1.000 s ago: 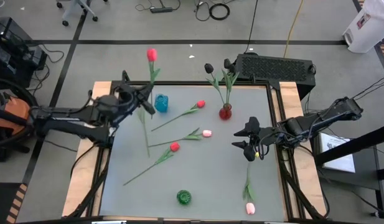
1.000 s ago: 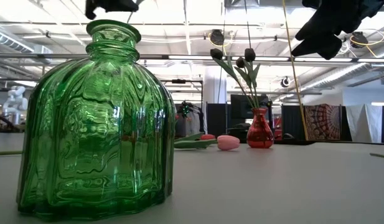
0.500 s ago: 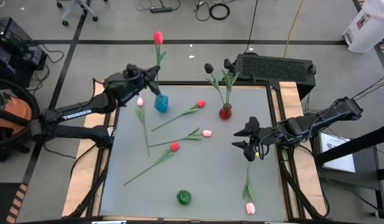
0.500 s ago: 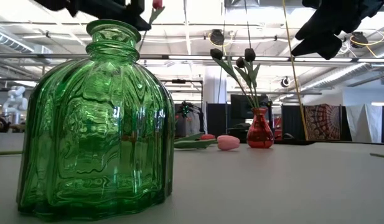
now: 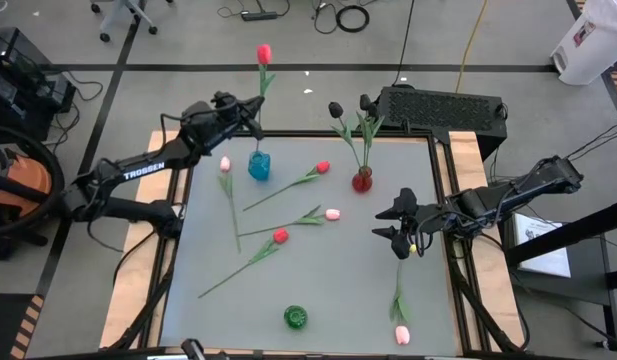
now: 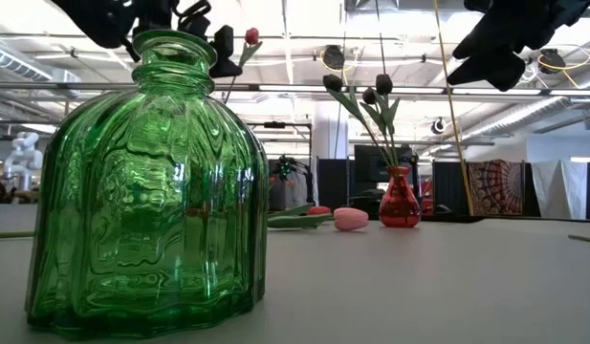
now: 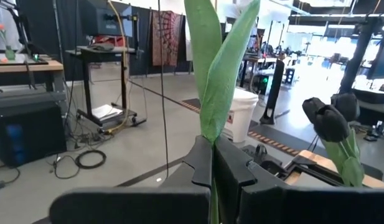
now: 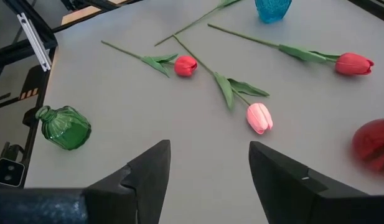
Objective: Sort flowers into vase by color
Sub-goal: Put the bottom orange tulip into the blue vase
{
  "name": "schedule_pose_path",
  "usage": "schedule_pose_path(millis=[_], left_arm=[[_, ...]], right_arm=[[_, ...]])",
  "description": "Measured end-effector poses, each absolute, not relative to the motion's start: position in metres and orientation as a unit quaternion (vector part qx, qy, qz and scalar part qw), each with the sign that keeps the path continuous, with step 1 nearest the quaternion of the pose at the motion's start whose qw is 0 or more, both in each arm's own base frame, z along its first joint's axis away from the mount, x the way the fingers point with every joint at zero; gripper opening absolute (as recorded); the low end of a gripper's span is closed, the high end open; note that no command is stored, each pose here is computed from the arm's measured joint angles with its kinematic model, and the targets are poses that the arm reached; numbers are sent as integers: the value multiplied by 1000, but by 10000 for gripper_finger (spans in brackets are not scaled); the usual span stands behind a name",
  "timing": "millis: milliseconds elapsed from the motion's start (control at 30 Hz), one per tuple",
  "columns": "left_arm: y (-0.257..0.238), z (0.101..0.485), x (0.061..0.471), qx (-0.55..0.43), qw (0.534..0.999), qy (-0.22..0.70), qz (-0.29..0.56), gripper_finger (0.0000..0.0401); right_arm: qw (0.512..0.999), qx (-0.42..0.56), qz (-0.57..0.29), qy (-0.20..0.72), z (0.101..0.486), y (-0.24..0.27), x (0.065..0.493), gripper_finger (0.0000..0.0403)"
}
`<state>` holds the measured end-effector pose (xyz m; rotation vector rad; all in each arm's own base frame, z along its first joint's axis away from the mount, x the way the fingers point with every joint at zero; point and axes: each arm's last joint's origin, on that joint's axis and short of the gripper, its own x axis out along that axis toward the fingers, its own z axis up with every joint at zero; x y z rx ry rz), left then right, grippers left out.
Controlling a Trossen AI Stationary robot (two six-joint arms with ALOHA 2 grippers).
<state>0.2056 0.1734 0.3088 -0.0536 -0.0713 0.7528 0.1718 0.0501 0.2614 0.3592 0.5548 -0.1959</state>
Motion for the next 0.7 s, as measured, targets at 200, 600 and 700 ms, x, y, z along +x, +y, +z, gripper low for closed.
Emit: schedule_pose_path(millis=[200,600,700], left_arm=[[178,306,205,-28,936,-29,350,2],[178,304,206,-29,951,-23,306,2],[179,304,205,-37,958,-25,283,2]], right_arm=[[941,176,-96,272,261,50,172,210],[942,173,-99,272,261,50,172,210],[941,173,-99,272,261,50,172,210]])
